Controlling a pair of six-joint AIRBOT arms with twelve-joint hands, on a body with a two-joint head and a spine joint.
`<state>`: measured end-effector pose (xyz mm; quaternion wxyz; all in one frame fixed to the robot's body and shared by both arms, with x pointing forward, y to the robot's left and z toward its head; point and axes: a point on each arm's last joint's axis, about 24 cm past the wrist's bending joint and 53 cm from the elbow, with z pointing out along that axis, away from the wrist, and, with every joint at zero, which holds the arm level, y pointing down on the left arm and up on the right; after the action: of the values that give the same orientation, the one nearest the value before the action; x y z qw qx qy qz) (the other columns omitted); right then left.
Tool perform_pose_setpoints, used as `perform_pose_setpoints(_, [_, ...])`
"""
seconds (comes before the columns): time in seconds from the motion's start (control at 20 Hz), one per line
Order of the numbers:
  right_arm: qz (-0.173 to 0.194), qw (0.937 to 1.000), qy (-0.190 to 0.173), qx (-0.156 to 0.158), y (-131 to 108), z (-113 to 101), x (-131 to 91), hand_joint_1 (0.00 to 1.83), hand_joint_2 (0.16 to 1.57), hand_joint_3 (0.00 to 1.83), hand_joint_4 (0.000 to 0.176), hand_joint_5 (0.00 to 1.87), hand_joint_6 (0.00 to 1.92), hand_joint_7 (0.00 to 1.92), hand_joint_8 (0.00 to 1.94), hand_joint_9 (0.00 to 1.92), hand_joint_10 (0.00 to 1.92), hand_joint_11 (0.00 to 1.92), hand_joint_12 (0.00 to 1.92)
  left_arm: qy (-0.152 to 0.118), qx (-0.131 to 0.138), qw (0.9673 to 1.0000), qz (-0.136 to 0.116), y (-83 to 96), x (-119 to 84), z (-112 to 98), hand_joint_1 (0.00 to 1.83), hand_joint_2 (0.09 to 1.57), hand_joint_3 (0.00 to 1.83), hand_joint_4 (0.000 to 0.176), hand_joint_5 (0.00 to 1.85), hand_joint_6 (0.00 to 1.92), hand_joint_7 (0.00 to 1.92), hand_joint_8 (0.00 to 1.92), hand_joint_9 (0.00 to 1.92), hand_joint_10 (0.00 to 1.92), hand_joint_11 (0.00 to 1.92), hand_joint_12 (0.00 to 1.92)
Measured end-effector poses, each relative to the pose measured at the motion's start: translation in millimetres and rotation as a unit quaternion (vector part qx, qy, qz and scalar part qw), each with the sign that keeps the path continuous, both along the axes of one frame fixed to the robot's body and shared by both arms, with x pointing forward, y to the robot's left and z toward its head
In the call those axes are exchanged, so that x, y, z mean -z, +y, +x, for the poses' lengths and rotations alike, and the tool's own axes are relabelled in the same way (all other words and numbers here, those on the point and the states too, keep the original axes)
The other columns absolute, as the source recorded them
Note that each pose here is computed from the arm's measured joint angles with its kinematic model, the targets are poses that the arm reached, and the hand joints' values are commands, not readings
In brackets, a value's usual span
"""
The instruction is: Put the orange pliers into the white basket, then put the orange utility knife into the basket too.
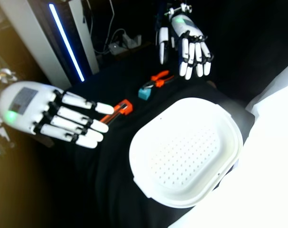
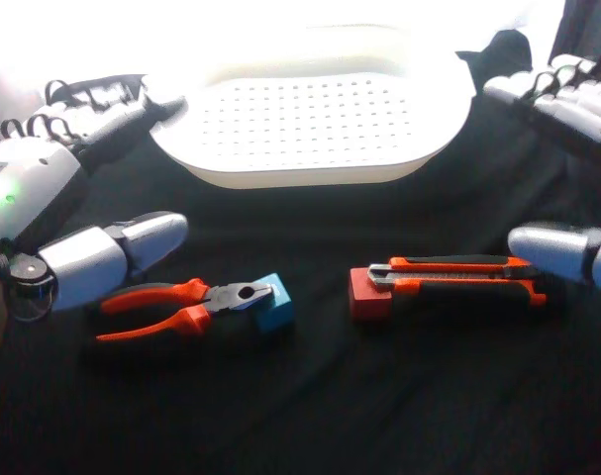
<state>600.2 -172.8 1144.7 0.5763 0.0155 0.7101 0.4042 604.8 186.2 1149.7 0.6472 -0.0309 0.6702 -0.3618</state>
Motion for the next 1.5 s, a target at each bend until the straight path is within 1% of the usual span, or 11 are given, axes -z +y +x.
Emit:
perform_pose_setpoints(0.25, [-0.002, 1.0000, -0.003, 0.000, -0.7, -1.4, -2.8, 0.19, 1.21, 0.00, 0.051, 0.00, 0.00, 0.00, 0.00, 0.00, 0.00, 0.00, 0.00, -0.016, -0.001, 0.9999, -0.001, 4.7, -9.8, -7.6, 0.30, 1.28, 0.00, 0.156, 0.00, 0.00, 0.00, 0.00, 0.00, 0.00, 0.00, 0.00])
perform_pose_setpoints(0.55, [-0.002, 1.0000, -0.003, -0.002, 0.3, -2.2, -2.9, 0.25, 1.19, 0.00, 0.041, 0.00, 0.00, 0.00, 0.00, 0.00, 0.00, 0.00, 0.00, -0.010, 0.007, 0.9999, 0.003, 3.1, -5.7, -23.8, 0.29, 1.20, 0.00, 0.097, 0.00, 0.00, 0.00, 0.00, 0.00, 0.00, 0.08, 0.04])
perform_pose_setpoints(0.6, [-0.002, 1.0000, -0.003, -0.002, 0.4, -2.3, -2.8, 0.25, 1.20, 0.00, 0.036, 0.00, 0.00, 0.00, 0.00, 0.00, 0.00, 0.00, 0.00, -0.002, 0.011, 0.9999, 0.008, 2.4, -1.1, -29.5, 0.29, 1.17, 0.00, 0.078, 0.00, 0.00, 0.00, 0.00, 0.03, 0.03, 0.01, 0.58])
perform_pose_setpoints(0.65, [-0.002, 1.0000, -0.002, -0.002, 0.9, -2.4, -2.6, 0.26, 1.20, 0.00, 0.035, 0.00, 0.00, 0.00, 0.00, 0.00, 0.00, 0.00, 0.00, 0.007, 0.014, 0.9998, 0.011, 2.0, 4.4, -34.7, 0.29, 1.16, 0.00, 0.077, 0.00, 0.00, 0.02, 0.00, 0.05, 0.05, 0.00, 0.72])
perform_pose_setpoints(0.7, [-0.001, 1.0000, -0.001, -0.002, 1.8, -2.6, -1.5, 0.26, 1.20, 0.00, 0.020, 0.00, 0.00, 0.00, 0.00, 0.00, 0.00, 0.00, 0.00, 0.018, 0.016, 0.9997, 0.010, 1.0, 9.8, -38.7, 0.32, 1.16, 0.00, 0.094, 0.00, 0.00, 0.03, 0.00, 0.03, 0.03, 0.00, 0.43])
perform_pose_setpoints(0.85, [0.002, 1.0000, 0.002, -0.005, 5.1, -3.4, 1.4, 0.27, 1.20, 0.00, 0.030, 0.00, 0.00, 0.00, 0.00, 0.00, 0.00, 0.00, 0.00, 0.036, 0.021, 0.9991, 0.008, -1.1, 19.9, -44.0, 0.37, 1.18, 0.00, 0.064, 0.00, 0.00, 0.11, 0.01, 0.12, 0.05, 0.00, 0.69])
perform_pose_setpoints(1.0, [0.000, 1.0000, 0.005, -0.004, 4.7, -2.9, 3.4, 0.29, 1.21, 0.00, 0.018, 0.00, 0.00, 0.00, 0.00, 0.00, 0.00, 0.00, 0.00, 0.075, 0.021, 0.9969, 0.004, -3.8, 44.5, -42.1, 0.44, 1.13, 0.00, 0.064, 0.00, 0.00, 0.07, 0.00, 0.06, 0.03, 0.00, 0.53])
perform_pose_setpoints(1.1, [-0.003, 1.0000, 0.008, -0.003, 3.8, -2.3, 5.1, 0.30, 1.21, 0.00, 0.018, 0.00, 0.00, 0.00, 0.00, 0.00, 0.00, 0.00, 0.00, 0.106, 0.020, 0.9941, 0.010, -5.1, 64.7, -41.6, 0.46, 1.11, 0.00, 0.063, 0.01, 0.00, 0.07, 0.00, 0.07, 0.03, 0.00, 0.66])
perform_pose_setpoints(1.15, [-0.005, 0.9999, 0.010, -0.002, 2.4, -1.0, 6.5, 0.31, 1.21, 0.00, 0.044, 0.00, 0.00, 0.00, 0.00, 0.00, 0.00, 0.00, 0.00, 0.128, 0.017, 0.9915, 0.012, -5.8, 80.6, -40.5, 0.53, 1.11, 0.00, 0.032, 0.04, 0.00, 0.09, 0.00, 0.10, 0.08, 0.00, 0.85])
perform_pose_setpoints(1.25, [-0.006, 0.9999, 0.011, -0.001, 1.8, -0.7, 7.3, 0.27, 1.23, 0.01, 0.031, 0.00, 0.00, 0.00, 0.00, 0.00, 0.00, 0.00, 0.00, 0.145, 0.014, 0.9892, 0.014, -7.8, 91.2, -39.8, 0.64, 1.10, 0.00, 0.053, 0.08, 0.01, 0.12, 0.01, 0.11, 0.12, 0.00, 0.94])
perform_pose_setpoints(1.5, [-0.008, 0.9999, 0.013, -0.002, 2.2, -0.9, 8.9, 0.26, 1.23, 0.01, 0.049, 0.00, 0.00, 0.00, 0.00, 0.00, 0.00, 0.00, 0.00, 0.154, 0.020, 0.9876, 0.021, -13.9, 102.1, -33.0, 0.97, 1.14, 0.00, 0.015, 0.33, 0.03, 0.31, 0.04, 0.00, 0.86, 0.00, 1.41])
